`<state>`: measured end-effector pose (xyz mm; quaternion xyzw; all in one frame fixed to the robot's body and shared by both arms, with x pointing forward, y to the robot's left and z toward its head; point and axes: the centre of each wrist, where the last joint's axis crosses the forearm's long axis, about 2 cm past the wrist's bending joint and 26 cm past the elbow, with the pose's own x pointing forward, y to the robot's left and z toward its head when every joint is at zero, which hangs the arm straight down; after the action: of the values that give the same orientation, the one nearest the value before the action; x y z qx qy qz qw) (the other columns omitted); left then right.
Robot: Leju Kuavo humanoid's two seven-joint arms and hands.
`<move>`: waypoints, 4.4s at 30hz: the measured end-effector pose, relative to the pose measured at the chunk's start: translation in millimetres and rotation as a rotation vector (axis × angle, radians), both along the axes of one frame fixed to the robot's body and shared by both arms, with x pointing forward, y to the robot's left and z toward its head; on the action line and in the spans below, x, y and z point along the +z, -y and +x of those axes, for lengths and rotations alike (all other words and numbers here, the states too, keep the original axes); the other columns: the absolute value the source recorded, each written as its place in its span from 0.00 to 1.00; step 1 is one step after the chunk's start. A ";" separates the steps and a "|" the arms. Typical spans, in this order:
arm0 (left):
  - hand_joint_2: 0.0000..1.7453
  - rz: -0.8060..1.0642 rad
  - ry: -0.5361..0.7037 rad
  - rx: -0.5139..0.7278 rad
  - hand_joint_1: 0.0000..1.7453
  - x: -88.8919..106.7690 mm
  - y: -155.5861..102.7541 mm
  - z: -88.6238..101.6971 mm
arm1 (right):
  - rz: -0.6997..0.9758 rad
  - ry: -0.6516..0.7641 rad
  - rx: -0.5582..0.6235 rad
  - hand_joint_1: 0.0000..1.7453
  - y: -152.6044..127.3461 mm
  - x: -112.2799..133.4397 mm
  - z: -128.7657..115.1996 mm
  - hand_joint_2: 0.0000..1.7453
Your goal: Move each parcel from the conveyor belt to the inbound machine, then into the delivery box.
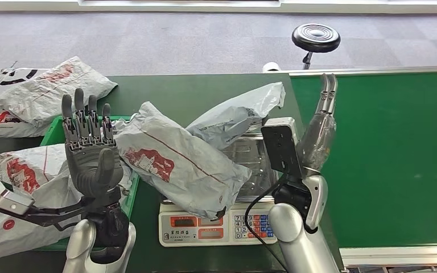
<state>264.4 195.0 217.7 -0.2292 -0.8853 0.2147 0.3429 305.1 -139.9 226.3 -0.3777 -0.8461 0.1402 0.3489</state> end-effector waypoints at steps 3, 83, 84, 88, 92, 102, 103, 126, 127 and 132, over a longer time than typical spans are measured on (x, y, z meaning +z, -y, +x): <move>1.00 0.000 0.000 0.000 0.00 0.0 0.0 0.0 | 0.012 0.021 -0.024 0.00 6.0 1.9 -1.3 1.00; 1.00 0.810 -0.253 1.035 1.00 -43.4 -74.7 -11.3 | 0.305 0.571 -0.253 0.00 143.8 10.9 -51.2 1.00; 1.00 0.791 -0.247 1.058 1.00 -40.5 -77.8 -11.4 | 0.306 0.571 -0.253 0.00 143.8 10.9 -51.2 1.00; 1.00 0.752 -0.249 1.112 1.00 -33.9 -85.3 -12.6 | 0.306 0.571 -0.252 0.00 143.7 10.9 -51.1 1.00; 1.00 0.734 -0.253 1.135 1.00 -30.9 -88.3 -13.5 | 0.306 0.571 -0.252 0.00 143.7 10.9 -51.1 1.00; 1.00 0.735 -0.195 1.190 1.00 -27.5 -89.0 -12.7 | 0.309 0.571 -0.252 0.00 143.7 10.8 -51.2 1.00; 1.00 0.756 -0.169 1.212 1.00 -26.5 -89.1 -12.0 | 0.309 0.571 -0.252 0.00 143.7 10.8 -51.2 1.00; 0.75 1.712 -0.876 1.150 0.51 -93.2 -81.3 27.5 | 0.310 0.557 -0.276 0.00 149.0 7.1 -54.1 1.00; 0.50 1.715 -0.878 1.148 0.26 -94.5 -82.0 27.2 | 0.310 0.554 -0.277 0.00 149.0 7.1 -54.1 1.00; 0.00 1.645 -0.861 1.202 0.00 -97.9 -90.4 23.0 | 0.309 0.536 -0.286 0.00 148.9 7.4 -54.2 1.00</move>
<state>287.3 285.3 119.9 0.6301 -0.5315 -0.2459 0.5099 251.0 -288.7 233.6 -0.4586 -0.8574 -0.1444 0.1834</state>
